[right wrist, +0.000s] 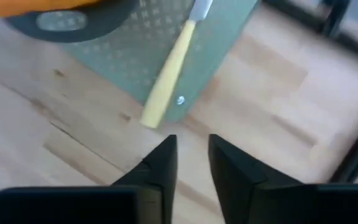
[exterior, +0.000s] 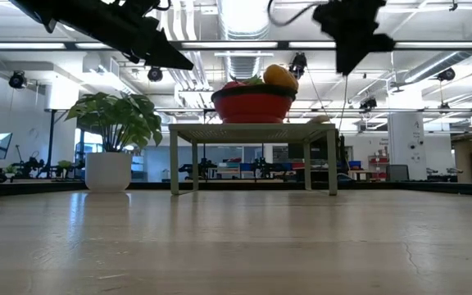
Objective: Pick & Place Fruit
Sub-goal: Return to Home Position
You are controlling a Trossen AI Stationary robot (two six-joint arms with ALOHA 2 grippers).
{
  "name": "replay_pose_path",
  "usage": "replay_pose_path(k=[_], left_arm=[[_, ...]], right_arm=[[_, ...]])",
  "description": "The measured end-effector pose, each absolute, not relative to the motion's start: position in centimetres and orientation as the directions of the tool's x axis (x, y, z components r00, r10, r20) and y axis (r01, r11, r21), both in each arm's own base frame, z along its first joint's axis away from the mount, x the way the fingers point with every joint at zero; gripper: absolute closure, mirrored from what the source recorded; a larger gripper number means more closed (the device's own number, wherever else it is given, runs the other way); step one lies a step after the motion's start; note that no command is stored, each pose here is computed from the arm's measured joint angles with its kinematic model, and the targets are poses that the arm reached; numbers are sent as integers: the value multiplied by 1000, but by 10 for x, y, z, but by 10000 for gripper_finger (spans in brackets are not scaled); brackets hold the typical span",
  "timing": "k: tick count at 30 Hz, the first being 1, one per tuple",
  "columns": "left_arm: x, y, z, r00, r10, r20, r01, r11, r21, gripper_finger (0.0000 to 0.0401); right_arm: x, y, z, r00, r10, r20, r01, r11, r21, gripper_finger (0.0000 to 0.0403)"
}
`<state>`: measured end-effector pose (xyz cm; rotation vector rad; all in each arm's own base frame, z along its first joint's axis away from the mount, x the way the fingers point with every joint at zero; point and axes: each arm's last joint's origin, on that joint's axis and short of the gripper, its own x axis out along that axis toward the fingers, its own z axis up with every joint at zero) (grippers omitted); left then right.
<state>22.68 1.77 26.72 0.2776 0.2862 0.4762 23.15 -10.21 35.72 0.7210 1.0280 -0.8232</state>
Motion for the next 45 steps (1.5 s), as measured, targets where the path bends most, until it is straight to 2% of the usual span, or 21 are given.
replay_pose_path(k=[5,7,11,14,20,24,29,34,40,45], left_arm=[[227,18,267,851,484,-205,-407,853,326,179],[227,18,267,850,485,-205,-407,853,327,179],[227,18,267,850,484,-205,-407,853,326,179],[227,18,267,850,485,-205,-407,853,326,179],[227,18,267,850,484,-205,-407,853,326,179],[227,18,267,850,484,-205,-407,853,326,179],[227,18,267,850,485,-205,-407,853,326,179],[227,18,267,850,485,-205,-407,853,326,179],[227,18,267,851,484,-204,-407,853,326,179],[227,18,267,850,485,-206,-407,853,327,179]], right_arm=[[195,-83,392,387,-392,-835,769,637,57,380],[181,-74,406,465,-453,-761,733,679,44,390],[163,-61,423,674,-438,-595,611,783,115,394],[155,-55,425,764,-398,-507,517,849,112,394],[164,-50,388,846,-356,-396,383,924,-13,394],[171,-47,358,928,-197,-315,211,977,11,394],[171,-46,320,895,-170,-413,239,964,121,394],[166,-45,301,876,-169,-451,240,965,104,394],[133,-31,280,958,-158,-237,174,984,46,394],[104,-19,249,983,-119,-137,119,993,-10,394]])
